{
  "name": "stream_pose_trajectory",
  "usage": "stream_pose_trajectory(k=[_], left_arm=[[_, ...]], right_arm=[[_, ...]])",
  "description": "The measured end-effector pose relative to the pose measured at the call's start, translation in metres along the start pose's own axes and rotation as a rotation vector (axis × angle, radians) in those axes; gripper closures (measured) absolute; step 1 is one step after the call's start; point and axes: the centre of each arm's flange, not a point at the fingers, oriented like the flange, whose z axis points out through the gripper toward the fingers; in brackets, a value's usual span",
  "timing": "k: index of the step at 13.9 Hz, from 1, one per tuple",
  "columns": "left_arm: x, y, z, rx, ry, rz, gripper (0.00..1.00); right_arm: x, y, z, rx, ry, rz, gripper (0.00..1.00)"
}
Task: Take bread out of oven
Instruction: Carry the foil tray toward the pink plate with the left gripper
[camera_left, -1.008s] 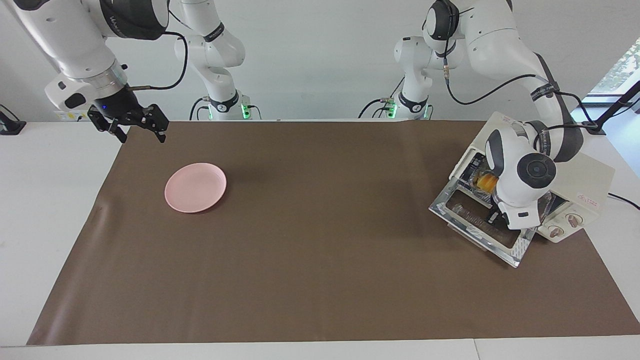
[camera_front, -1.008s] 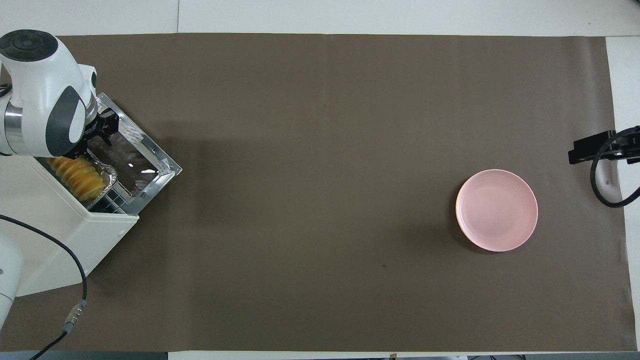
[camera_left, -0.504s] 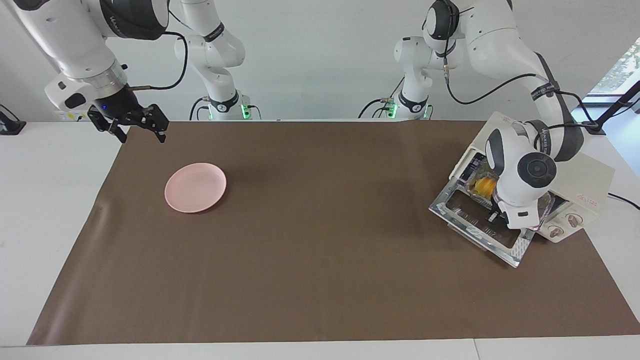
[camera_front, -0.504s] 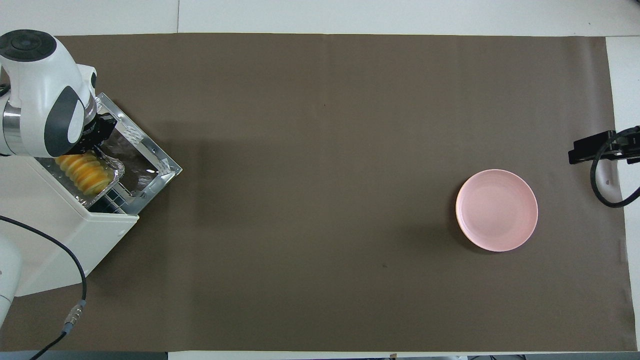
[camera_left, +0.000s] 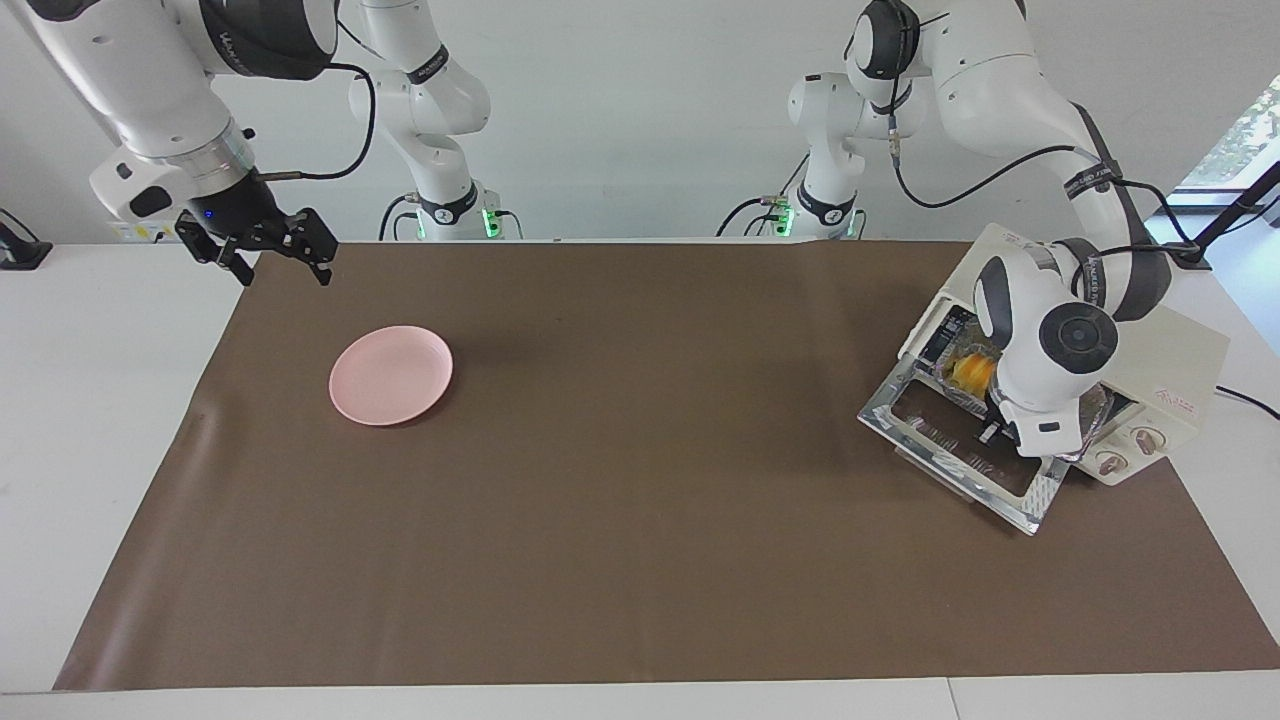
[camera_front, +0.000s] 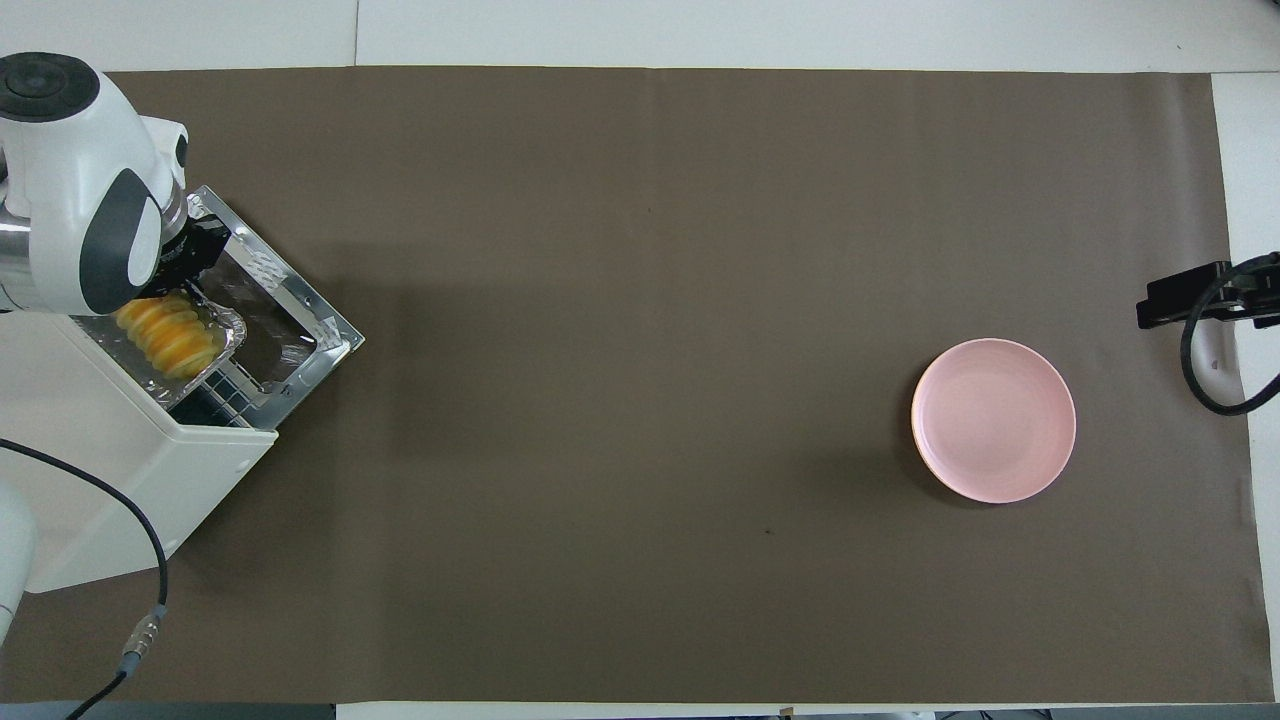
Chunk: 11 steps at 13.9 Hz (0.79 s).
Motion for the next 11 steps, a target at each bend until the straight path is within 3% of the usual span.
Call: stream_pose_trajectory(k=[7, 11], left_arm=[[-0.012, 0.029, -0.019, -0.145, -0.027, -0.012, 0.98], [-0.029, 0.09, -0.031, -0.209, -0.051, 0.024, 0.98]], right_arm=[[0.0, 0.0, 0.0, 0.0, -0.002, 0.001, 0.0], [0.0, 0.0, 0.001, 0.0, -0.003, 0.001, 0.0]])
